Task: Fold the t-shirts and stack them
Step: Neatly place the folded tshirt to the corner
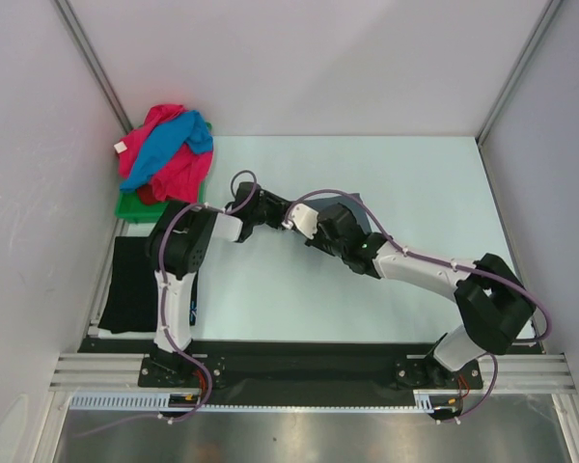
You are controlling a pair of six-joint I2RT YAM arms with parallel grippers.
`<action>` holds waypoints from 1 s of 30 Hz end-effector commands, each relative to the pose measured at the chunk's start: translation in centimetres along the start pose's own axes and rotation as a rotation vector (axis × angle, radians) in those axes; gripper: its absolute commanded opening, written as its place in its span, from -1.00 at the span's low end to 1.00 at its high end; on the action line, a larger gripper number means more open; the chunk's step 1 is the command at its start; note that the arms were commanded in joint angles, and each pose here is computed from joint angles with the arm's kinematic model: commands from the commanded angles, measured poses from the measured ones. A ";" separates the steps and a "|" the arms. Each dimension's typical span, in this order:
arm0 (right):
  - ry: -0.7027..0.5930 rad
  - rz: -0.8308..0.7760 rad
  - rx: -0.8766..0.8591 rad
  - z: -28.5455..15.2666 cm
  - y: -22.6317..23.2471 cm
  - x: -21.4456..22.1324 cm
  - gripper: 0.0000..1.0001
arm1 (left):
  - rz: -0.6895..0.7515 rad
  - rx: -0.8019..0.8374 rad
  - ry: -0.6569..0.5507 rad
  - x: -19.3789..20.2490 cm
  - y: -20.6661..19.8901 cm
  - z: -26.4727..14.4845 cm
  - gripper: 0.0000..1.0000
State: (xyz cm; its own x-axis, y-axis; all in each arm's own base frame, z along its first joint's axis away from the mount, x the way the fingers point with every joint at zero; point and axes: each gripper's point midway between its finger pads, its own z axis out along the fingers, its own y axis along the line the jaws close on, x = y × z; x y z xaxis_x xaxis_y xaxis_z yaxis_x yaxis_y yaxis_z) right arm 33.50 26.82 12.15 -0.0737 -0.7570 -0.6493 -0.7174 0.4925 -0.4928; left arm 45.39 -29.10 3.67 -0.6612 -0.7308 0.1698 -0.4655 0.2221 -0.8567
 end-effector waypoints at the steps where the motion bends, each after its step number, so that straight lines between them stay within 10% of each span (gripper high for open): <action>1: -0.068 0.050 0.034 -1.4 -0.6 -1.7 -0.92 | 0.117 0.056 -0.050 -0.4 -1.3 -0.4 -0.35; 6: -0.095 0.151 0.031 -3.0 0.1 -1.2 -0.46 | 0.325 0.039 -0.137 -0.3 -2.9 -4.2 -0.99; 11: -0.118 0.237 0.045 -5.0 0.3 -0.5 0.03 | 0.487 -0.018 -0.266 -0.1 -1.8 -9.9 -0.99; 30: -0.313 0.351 0.067 -11.8 -1.2 -3.9 0.21 | 0.735 -0.214 -0.790 -2.9 -4.6 -29.2 -0.99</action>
State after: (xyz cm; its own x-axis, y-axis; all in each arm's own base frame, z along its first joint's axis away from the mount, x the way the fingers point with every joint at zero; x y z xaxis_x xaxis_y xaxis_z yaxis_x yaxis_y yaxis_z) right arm 26.95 24.00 21.69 -0.0836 -0.4034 -0.9112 -0.6336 0.7272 -0.2639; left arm 32.63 -12.23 18.20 -0.3975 -0.6141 -0.6818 -0.2192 0.7851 -0.5793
